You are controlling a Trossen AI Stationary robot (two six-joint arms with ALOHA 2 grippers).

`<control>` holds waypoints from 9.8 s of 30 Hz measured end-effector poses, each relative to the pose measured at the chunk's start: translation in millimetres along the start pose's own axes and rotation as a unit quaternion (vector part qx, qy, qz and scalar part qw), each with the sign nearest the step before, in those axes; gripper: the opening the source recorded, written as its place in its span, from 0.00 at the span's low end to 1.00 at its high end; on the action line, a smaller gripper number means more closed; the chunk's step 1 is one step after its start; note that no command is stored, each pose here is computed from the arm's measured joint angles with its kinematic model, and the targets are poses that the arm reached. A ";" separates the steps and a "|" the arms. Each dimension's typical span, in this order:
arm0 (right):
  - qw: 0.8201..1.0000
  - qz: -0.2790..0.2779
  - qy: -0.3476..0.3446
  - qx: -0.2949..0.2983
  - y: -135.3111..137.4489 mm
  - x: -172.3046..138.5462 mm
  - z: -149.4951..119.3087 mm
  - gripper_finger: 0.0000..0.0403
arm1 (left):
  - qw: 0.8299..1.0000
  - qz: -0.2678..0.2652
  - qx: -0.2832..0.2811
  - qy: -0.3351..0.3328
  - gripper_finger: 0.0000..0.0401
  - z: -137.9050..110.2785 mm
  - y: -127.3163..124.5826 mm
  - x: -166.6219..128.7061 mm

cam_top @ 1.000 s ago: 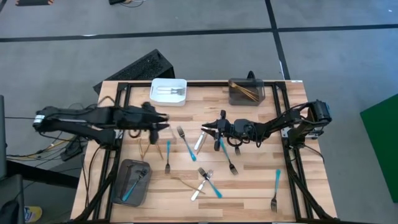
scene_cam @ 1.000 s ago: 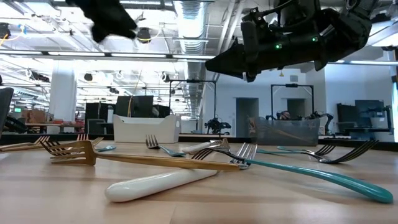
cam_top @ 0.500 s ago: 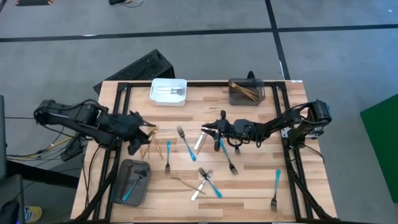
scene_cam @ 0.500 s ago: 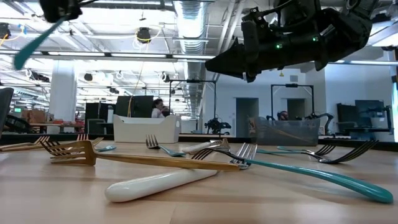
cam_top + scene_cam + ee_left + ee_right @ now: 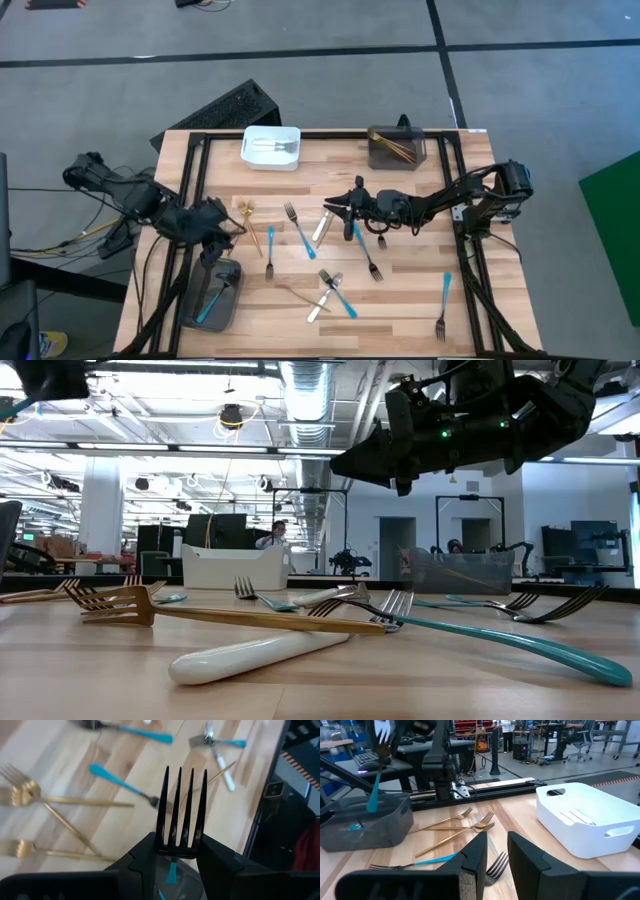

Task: Sort silverware by color (type)
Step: Put the blue fork into the bottom black bin

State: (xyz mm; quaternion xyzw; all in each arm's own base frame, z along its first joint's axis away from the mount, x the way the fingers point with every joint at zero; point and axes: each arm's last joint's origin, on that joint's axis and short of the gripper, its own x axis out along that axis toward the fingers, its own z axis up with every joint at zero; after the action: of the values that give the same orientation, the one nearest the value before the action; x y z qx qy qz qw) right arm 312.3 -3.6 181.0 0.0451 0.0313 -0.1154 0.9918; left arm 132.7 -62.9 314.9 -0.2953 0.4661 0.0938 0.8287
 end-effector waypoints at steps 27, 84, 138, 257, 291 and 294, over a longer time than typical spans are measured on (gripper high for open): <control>1.000 -0.002 -0.005 0.018 -1.8 0.4 1.1 0.25 | 0.997 0.034 -0.044 0.052 0.28 -24.0 -5.5 27.2; 0.998 0.015 -0.018 0.054 -5.9 1.5 4.6 0.25 | 0.982 0.044 0.097 -0.153 0.46 -28.6 -18.0 39.3; 0.989 0.133 0.053 0.033 9.8 -4.7 -2.2 0.25 | 0.903 -0.046 0.201 -0.378 0.46 -9.4 24.9 119.2; 0.601 -0.364 0.668 0.245 184.6 -209.8 -74.5 0.25 | 0.884 -0.068 0.195 -0.420 0.46 64.2 76.3 158.0; 0.762 -0.128 0.635 0.017 100.5 -94.5 -55.7 0.38 | 0.903 -0.090 0.164 -0.388 0.46 57.1 71.7 163.0; 0.762 -0.116 0.637 0.022 92.7 -95.0 -63.8 0.32 | 0.903 -0.091 0.164 -0.388 0.46 55.4 69.2 163.4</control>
State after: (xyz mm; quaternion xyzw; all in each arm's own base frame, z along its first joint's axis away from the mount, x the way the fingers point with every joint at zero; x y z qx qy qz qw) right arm 238.2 114.0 132.1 0.1264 0.6579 -0.1751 0.7214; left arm 232.1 5.5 173.5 -0.1362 0.0882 0.0473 0.9856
